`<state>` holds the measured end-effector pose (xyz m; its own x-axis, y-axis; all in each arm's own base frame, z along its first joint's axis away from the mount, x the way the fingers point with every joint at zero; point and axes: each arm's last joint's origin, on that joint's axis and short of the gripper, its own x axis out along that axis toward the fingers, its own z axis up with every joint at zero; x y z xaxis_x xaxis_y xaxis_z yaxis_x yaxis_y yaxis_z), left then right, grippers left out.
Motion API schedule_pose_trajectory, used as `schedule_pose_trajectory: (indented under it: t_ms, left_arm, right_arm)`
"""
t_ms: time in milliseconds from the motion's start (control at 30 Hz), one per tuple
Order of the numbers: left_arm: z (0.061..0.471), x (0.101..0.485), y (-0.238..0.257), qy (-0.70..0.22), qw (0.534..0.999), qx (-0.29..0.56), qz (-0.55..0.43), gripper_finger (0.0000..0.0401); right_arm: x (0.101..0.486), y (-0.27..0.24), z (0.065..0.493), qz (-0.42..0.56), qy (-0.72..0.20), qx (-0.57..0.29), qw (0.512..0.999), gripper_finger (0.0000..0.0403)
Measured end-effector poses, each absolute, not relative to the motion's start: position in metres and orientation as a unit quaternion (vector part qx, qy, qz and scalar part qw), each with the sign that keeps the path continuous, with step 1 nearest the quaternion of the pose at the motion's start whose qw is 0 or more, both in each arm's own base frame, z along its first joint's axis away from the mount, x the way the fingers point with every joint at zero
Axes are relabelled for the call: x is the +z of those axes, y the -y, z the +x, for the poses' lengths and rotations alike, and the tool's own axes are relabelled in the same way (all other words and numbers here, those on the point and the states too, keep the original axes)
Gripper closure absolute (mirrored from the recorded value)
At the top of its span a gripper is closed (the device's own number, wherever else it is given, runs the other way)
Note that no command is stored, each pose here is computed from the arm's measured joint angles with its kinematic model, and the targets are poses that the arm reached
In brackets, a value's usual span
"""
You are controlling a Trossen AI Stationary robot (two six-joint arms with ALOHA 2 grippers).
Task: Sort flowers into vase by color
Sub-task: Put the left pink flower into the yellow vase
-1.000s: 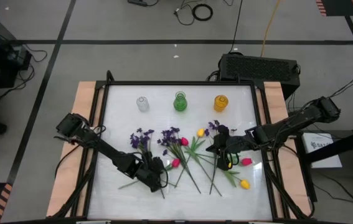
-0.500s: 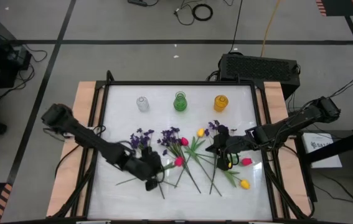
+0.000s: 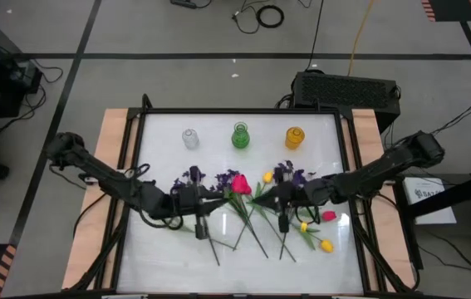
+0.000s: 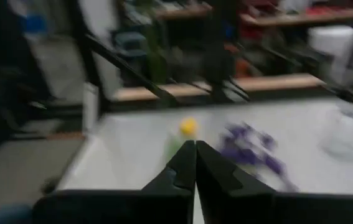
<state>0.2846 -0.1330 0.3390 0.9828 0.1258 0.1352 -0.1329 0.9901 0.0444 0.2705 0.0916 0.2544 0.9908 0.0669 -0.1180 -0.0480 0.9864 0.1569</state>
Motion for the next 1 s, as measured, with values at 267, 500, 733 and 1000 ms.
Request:
schedule_pose_trajectory:
  t_ms: [267, 500, 733, 1000]
  left_arm:
    - [0.311, 0.329, 0.135, 0.174, 0.984, 0.024, 0.023, 0.0383]
    - [0.326, 0.313, 0.137, 0.222, 0.975, 0.008, 0.023, 0.0383]
    - [0.327, 0.312, 0.138, 0.227, 0.973, -0.021, 0.033, 0.0383]
    - [0.328, 0.310, 0.138, 0.216, 0.975, -0.026, 0.037, 0.0383]
  right_arm:
    - [0.248, -0.105, 0.299, 0.104, 0.019, 0.090, 0.990, 0.0335]
    - [0.247, -0.113, 0.317, 0.101, 0.016, 0.091, 0.991, 0.0270]
    - [0.252, -0.117, 0.316, 0.096, 0.032, 0.098, 0.990, 0.0248]
    - [0.254, -0.117, 0.316, 0.083, 0.044, 0.098, 0.991, 0.0271]
